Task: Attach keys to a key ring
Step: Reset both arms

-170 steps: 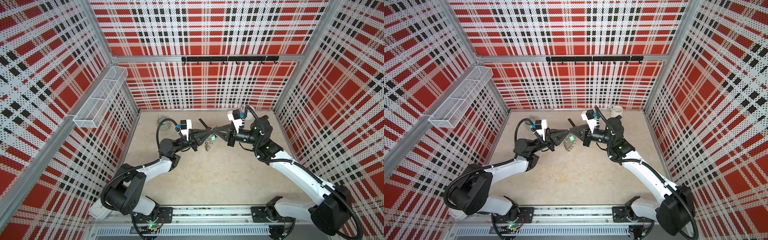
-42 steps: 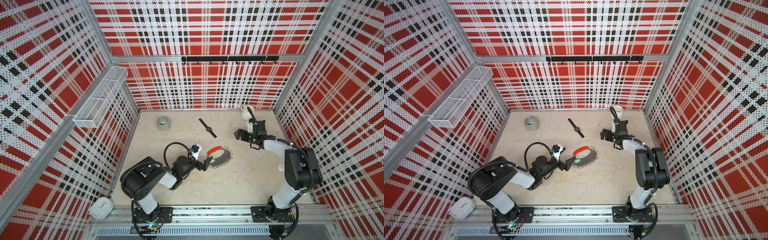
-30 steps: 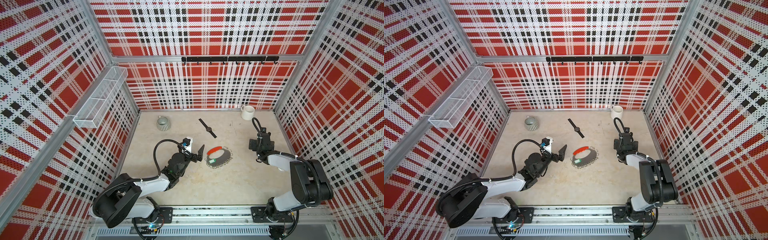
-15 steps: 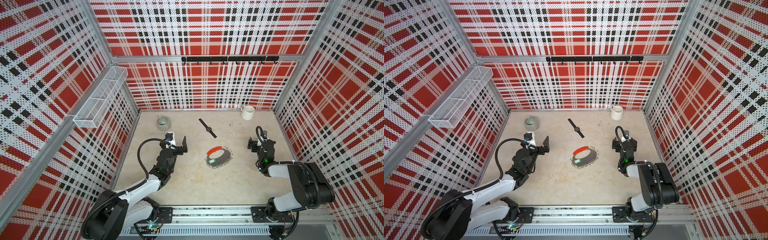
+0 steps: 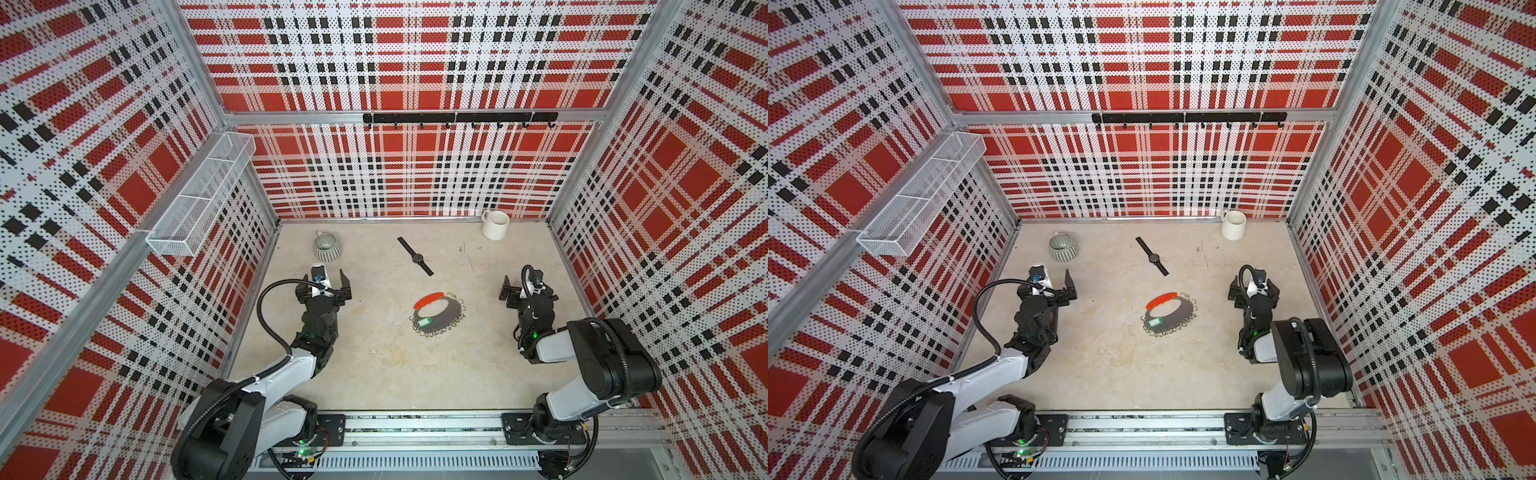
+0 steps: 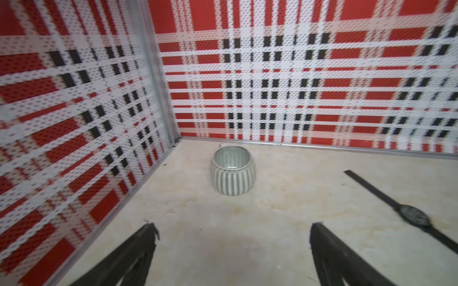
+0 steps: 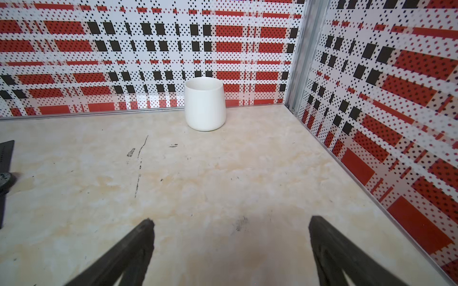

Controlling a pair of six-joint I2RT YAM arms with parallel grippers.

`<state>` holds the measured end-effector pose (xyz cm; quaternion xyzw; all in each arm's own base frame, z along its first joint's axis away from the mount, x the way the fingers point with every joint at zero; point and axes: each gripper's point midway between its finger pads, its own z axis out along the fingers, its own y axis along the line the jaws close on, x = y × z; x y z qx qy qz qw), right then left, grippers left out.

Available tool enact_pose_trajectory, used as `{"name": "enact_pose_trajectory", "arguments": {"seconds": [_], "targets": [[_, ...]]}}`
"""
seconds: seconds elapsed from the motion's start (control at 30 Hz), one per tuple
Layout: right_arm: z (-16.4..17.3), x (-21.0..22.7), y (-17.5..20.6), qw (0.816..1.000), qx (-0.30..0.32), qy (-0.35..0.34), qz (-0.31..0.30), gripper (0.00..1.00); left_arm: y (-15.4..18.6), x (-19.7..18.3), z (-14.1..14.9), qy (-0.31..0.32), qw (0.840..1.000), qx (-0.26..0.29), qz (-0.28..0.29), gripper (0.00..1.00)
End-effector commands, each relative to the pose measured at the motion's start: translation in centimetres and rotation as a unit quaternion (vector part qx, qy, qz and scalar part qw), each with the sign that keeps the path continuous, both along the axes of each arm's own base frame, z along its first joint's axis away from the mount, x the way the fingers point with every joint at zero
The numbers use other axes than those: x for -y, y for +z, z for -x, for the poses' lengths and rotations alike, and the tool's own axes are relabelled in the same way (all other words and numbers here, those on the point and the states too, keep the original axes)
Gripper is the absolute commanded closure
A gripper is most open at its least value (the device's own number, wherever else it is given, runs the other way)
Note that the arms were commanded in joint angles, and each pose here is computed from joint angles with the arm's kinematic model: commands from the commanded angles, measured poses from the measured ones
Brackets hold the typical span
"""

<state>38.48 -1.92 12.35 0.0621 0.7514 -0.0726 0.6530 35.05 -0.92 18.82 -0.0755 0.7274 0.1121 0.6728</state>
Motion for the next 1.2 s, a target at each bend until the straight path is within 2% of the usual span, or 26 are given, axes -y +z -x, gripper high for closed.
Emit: {"name": "enact_pose_trajectory", "arguments": {"seconds": [0.0,0.13,0.23,0.33,0.4,0.43,0.5,0.53,0.57,0.6,0.67,1.17], "targets": [[0.0,0.4,0.8,1.0,0.016,-0.01,-0.001,0.0,-0.4,-3.2,1.2,0.039,0.999,0.029,-0.021,0.02],[-0.1,0.4,0.8,1.0,0.017,-0.009,-0.002,0.0,-0.6,-4.4,2.6,0.037,0.996,0.082,-0.004,0.02],[-0.1,0.3,0.8,1.0,0.017,-0.008,-0.002,0.0,-0.9,-4.1,1.4,0.032,0.997,0.07,-0.015,0.02],[-0.1,0.3,0.8,1.0,0.015,-0.009,-0.001,0.0,-1.2,-3.9,-0.7,0.026,0.998,0.052,-0.004,0.02],[-0.1,0.3,0.8,1.0,0.016,-0.009,-0.001,0.0,-1.5,-3.1,-1.0,0.002,0.998,0.06,0.005,0.02],[-0.1,0.4,0.9,1.0,0.017,-0.009,-0.002,0.0,-2.0,-3.6,-1.1,0.019,0.998,0.057,0.007,0.02],[-0.1,0.3,0.8,1.0,0.016,-0.008,-0.002,0.0,-1.9,-5.0,-0.9,0.041,0.995,0.08,0.032,0.02],[-0.1,0.3,0.8,1.0,0.016,-0.008,-0.002,0.0,-3.1,-5.6,-0.8,0.035,0.996,0.067,0.049,0.02],[-0.1,0.3,0.8,1.0,0.015,-0.008,-0.001,0.0,-2.5,-6.3,-0.6,0.037,0.993,0.093,0.065,0.02],[-0.1,0.3,0.8,1.0,0.015,-0.009,-0.002,0.0,-2.3,-6.4,-0.3,0.033,0.992,0.104,0.066,0.02],[-0.1,0.4,0.8,1.0,0.015,-0.009,-0.002,0.0,-3.1,-6.4,-0.9,0.038,0.994,0.076,0.064,0.02],[-0.1,0.2,0.9,1.0,0.016,-0.006,-0.002,0.0,-2.4,-5.4,-0.3,0.051,0.994,0.09,0.037,0.02]]}}
